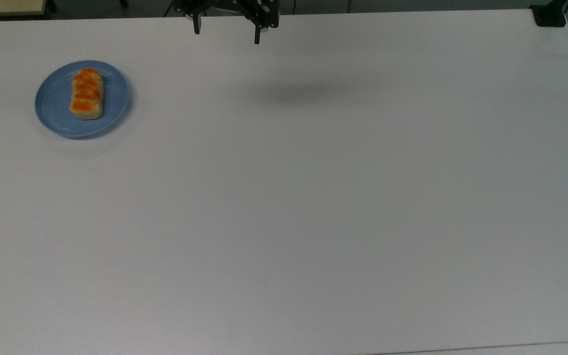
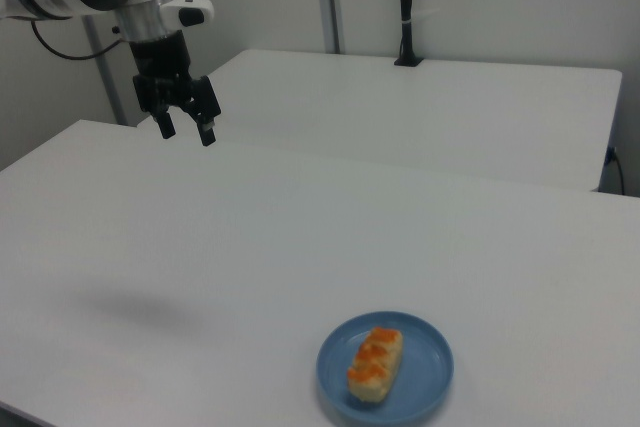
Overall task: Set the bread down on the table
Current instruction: 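Move the gripper over the bread on the blue plate and lower it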
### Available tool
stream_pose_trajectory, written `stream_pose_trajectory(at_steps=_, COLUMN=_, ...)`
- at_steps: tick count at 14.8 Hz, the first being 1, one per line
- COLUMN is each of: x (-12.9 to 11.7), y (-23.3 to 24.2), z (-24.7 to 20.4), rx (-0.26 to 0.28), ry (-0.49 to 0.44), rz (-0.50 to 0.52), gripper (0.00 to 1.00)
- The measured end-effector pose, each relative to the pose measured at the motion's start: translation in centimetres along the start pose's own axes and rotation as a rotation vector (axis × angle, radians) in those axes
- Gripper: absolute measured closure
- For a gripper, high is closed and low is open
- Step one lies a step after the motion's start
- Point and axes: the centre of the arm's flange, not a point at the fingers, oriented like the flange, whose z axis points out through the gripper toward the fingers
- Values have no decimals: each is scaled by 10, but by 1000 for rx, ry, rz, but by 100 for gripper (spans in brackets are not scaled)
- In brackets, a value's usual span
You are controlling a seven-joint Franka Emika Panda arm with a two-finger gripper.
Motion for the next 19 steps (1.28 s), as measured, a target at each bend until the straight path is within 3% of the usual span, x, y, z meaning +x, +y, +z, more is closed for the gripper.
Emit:
stream_pose_trajectory(at_steps=15, x=3, y=10, z=7, rx=-1, ry=-12, rz=-91, gripper=0)
stream_pose_trajectory(at_steps=19, x=9, y=76, z=17, rx=3, ry=-32, rz=-121, gripper=0)
